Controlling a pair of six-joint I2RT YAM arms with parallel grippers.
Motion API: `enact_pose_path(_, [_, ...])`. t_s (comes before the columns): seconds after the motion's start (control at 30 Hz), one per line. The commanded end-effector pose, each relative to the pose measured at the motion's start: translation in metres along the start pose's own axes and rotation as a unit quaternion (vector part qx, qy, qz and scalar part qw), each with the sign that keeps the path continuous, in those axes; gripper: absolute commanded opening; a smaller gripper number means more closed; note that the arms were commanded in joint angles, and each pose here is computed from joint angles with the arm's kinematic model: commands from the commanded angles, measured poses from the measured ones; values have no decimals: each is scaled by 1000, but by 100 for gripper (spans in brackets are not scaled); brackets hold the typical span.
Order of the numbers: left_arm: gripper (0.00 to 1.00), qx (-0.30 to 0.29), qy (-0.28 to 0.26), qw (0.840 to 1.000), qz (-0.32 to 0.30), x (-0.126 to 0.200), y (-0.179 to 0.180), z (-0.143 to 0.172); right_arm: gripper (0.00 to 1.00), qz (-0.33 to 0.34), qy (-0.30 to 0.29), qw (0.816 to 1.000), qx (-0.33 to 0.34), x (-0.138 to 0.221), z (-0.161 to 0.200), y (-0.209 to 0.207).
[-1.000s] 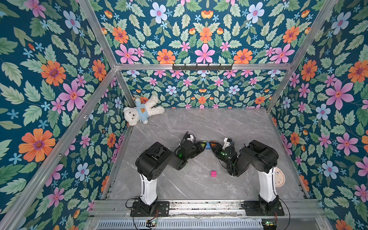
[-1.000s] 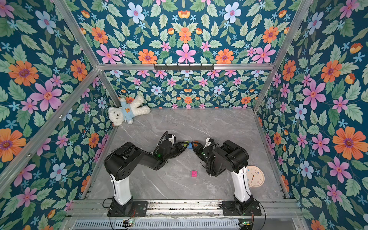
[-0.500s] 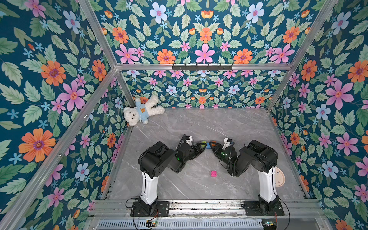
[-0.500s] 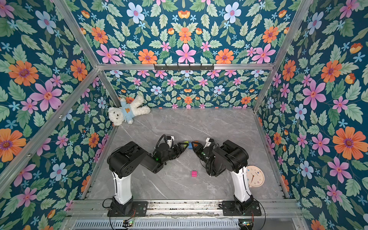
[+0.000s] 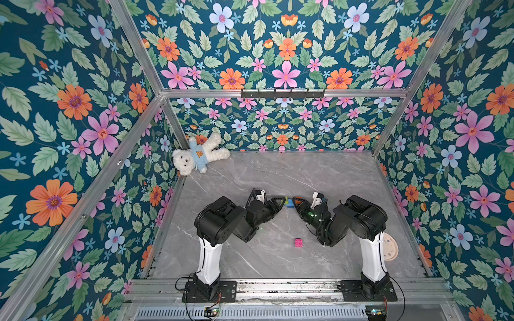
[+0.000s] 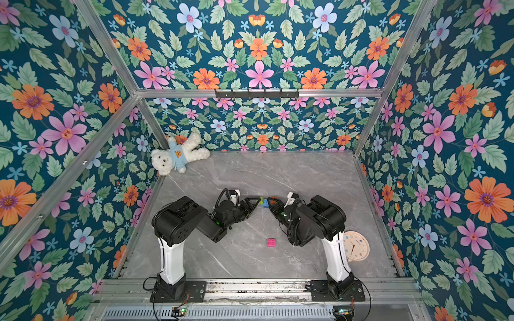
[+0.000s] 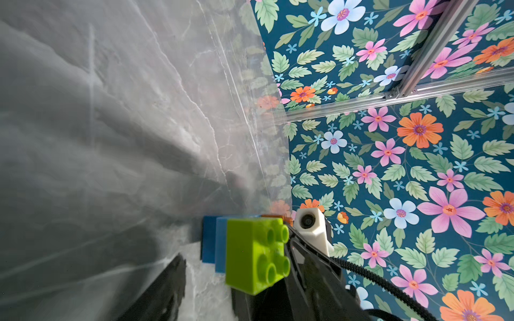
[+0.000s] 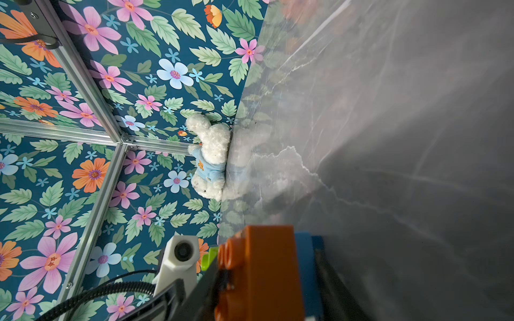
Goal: Assemble the letter v with lego
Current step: Assemble the lego brick with the lego brick.
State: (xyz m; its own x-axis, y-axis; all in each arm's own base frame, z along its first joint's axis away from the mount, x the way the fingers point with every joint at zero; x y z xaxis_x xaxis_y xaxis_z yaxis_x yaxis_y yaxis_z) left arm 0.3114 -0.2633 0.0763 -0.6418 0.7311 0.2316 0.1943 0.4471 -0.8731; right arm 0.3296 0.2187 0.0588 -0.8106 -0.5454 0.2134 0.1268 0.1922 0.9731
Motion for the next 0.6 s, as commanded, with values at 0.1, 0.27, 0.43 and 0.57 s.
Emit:
enact_pose_path(0.1, [67,8,-14,1000,0,-3,0,-5,15,70,4,998,-2,3,3,-29])
enact_pose_path(0.27, [67,5,-7,1000,-4,-5,0,-4,15,70,4,998,-2,2,2,-29])
enact_pose_path(0.43, [64,0,6,1000,-6,-10,1,-2,15,70,5,998,-2,2,3,-30])
enact_pose_path(0.57, [61,-1,12,1000,-18,-12,4,0,15,71,4,997,-2,2,3,-30])
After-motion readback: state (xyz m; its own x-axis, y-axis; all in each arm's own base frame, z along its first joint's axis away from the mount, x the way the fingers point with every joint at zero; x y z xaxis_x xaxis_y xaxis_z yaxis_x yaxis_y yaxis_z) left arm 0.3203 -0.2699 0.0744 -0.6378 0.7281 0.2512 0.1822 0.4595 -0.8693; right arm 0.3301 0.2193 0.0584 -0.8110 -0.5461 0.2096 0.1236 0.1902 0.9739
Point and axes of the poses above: each gripper's point midway between its finger pads, its own x axis back along the fingers, its own y axis along the line the jaws close on, z = x × y, the point moved 6 cm from there along x, back along the fingers, and after that the axes turned 11 degrees about -x, right-handed, at the moved point
